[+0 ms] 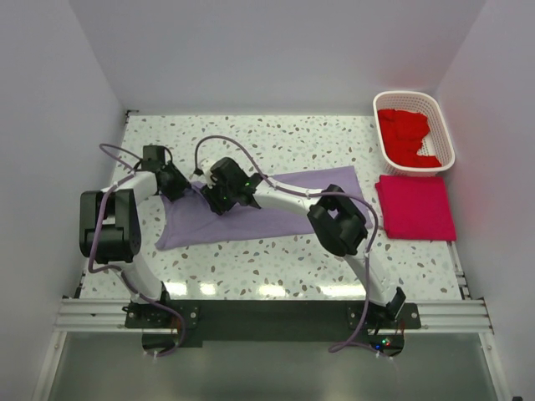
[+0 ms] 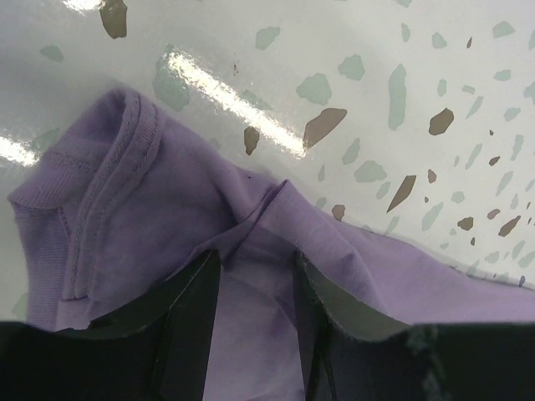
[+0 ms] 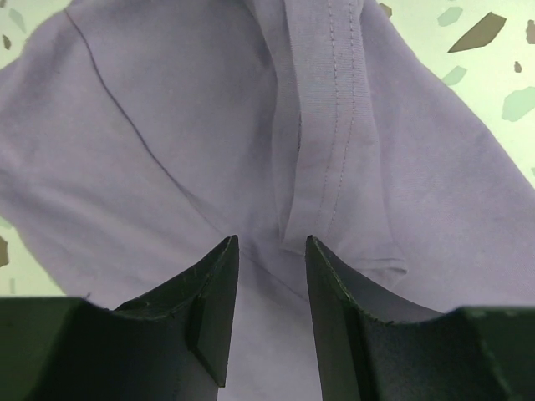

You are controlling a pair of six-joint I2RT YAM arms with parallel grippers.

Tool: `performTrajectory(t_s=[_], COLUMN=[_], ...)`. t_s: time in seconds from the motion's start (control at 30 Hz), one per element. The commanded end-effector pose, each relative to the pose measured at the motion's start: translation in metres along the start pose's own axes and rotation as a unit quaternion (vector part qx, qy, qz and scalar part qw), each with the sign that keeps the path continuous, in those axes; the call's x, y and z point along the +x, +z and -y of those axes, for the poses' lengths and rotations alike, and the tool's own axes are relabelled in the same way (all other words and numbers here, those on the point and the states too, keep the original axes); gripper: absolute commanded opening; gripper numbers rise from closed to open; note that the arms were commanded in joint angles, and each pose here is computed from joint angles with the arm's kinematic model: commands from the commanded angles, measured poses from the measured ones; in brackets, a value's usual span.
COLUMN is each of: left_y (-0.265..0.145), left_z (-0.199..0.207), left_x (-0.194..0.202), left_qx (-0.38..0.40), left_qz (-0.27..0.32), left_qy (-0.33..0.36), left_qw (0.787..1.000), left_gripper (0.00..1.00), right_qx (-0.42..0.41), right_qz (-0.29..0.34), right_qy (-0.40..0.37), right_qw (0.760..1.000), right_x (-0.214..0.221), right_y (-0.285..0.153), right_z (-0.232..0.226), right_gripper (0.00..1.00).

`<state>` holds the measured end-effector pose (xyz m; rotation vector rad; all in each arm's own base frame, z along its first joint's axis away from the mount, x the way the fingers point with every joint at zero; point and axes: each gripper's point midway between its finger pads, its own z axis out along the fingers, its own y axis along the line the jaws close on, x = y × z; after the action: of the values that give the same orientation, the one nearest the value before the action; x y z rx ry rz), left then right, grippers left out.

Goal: Fold and stack the t-shirts
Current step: Fold the tshirt

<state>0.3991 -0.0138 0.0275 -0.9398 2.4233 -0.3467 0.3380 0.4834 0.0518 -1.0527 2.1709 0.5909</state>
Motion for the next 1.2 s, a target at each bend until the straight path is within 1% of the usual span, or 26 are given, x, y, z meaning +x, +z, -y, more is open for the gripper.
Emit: performTrajectory(t_s=[0.0,0.07,0.2,0.33,0.5,0.63,0.67,0.73,0.77,1.0,1.03,1.17], left_y=[-0.004,-0.005,-0.007,-0.008,-0.008,-0.009,-0.01,-0.012,-0.014,-0.035,-0.04,-0.043], left_z=[0.011,0.012,0.012,0.012,0.011,0.012,0.013,0.014,0.014,0.013,0.013,0.012], left_x=[-0.019,-0.02,-0.022,-0.023,-0.024,-0.024,-0.024,-0.026,-0.025,-0.039,-0.045,-0.044], left_qx=[0.011,0.013,0.011,0.011,0.009,0.01,0.012,0.013,0.013,0.001,-0.004,-0.002], left_qz=[0.026,0.027,0.032,0.034,0.035,0.035,0.035,0.038,0.037,0.072,0.086,0.088], left_qy=[0.01,0.01,0.013,0.016,0.017,0.018,0.018,0.02,0.021,0.027,0.027,0.029], left_qw=[1.0,1.0,0.999,0.999,0.999,0.999,0.999,0.999,0.999,0.997,0.996,0.996], left_gripper=[0.46,0.46,0.46,0.47,0.47,0.48,0.48,0.48,0.49,0.56,0.57,0.58], right_qx=[0.004,0.014,0.028,0.043,0.051,0.05,0.049,0.051,0.052,0.066,0.067,0.058], right_qz=[0.033,0.028,0.024,0.031,0.031,0.031,0.031,0.031,0.034,0.061,0.067,0.073], right_qy=[-0.018,-0.018,-0.019,-0.021,-0.027,-0.027,-0.027,-0.027,-0.027,-0.02,-0.017,-0.003], right_qw=[0.999,0.999,0.999,0.998,0.998,0.998,0.998,0.998,0.998,0.996,0.995,0.996], right_x=[-0.024,-0.019,-0.015,-0.019,-0.019,-0.019,-0.018,-0.019,-0.021,-0.041,-0.045,-0.047], right_y=[0.005,0.009,0.012,0.009,0.009,0.011,0.011,0.011,0.008,-0.017,-0.019,-0.022], right_z=[0.0,0.004,0.01,0.015,0.018,0.018,0.018,0.018,0.018,0.027,0.03,0.034], right_gripper=[0.41,0.4,0.36,0.32,0.24,0.17,0.12,0.06,0.0,0.0,0.0,0.0])
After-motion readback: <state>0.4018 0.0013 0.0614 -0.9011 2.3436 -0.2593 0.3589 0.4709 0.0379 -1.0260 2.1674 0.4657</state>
